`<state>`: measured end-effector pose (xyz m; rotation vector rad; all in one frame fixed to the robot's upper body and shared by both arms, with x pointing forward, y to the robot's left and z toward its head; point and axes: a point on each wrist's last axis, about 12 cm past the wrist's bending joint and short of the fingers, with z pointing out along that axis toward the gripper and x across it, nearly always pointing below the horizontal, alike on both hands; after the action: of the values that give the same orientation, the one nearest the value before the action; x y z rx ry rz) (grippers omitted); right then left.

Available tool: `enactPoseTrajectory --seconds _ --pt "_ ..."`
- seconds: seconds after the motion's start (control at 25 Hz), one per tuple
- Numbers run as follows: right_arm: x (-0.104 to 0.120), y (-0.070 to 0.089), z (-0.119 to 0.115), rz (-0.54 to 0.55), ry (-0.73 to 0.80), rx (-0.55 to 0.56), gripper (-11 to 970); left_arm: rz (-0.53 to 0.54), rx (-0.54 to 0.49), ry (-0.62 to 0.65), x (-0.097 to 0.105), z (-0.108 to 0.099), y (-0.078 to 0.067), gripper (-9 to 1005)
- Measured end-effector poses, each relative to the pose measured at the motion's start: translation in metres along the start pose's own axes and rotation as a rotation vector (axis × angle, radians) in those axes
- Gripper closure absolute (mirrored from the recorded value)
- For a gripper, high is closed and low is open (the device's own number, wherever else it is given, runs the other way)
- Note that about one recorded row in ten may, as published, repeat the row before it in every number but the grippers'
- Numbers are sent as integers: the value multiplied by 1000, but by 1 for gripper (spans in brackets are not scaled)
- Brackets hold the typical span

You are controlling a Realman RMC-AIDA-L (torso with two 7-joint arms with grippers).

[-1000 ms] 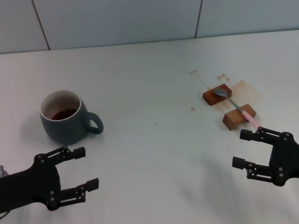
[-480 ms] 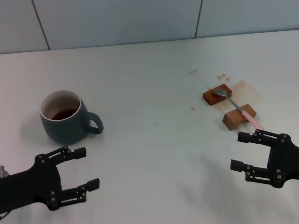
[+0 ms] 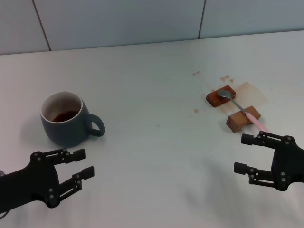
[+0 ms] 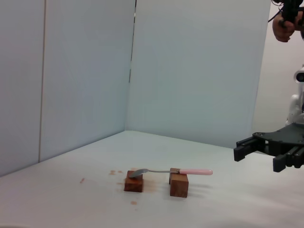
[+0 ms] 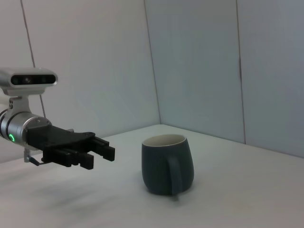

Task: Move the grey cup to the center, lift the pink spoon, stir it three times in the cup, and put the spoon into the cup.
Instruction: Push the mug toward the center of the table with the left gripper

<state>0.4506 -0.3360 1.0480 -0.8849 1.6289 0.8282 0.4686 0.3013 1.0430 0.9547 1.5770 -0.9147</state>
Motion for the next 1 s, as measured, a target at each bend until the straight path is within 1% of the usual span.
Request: enactPoseTrajectory --seconds 0.16,0.36,0.48,0.52,0.6,0.68,0.72,0.76,0.8,0.84,0.88,0.92,1.0 --pt "-1 -1 1 -2 -1 -2 217 0 1 1 0 1 0 432" --pt "-1 -1 1 -2 -2 -3 217 -1 10 -1 0 4 -1 735" --pt "-1 -1 3 -2 -2 -3 217 3 -2 -37 -3 6 -1 927" --pt "-1 -2 4 -4 0 -1 217 38 -58 -125 -10 6 2 939" --pt "-2 -3 4 -6 0 -1 217 50 -78 -147 -12 6 3 963" --pt "-2 -4 5 -7 -1 -2 217 90 -162 -222 -15 5 6 986" --pt "-3 -4 5 -8 -1 -2 217 140 -317 -305 -16 1 12 998" --pt "-3 -4 6 -8 -1 -3 217 163 -384 -324 -14 -1 15 998" --pt "-3 -4 6 -9 -1 -3 217 196 -481 -337 -12 -4 18 998" --pt "-3 -4 6 -12 0 -2 217 222 -547 -334 -10 -6 21 998" --pt "-3 -4 6 -12 0 -2 217 222 -547 -334 -10 -6 21 998" --pt "-3 -4 6 -12 0 -3 217 311 -736 -278 -2 -12 30 998" --pt "-4 -4 6 -12 -2 -4 217 356 -805 -231 3 -12 33 998"
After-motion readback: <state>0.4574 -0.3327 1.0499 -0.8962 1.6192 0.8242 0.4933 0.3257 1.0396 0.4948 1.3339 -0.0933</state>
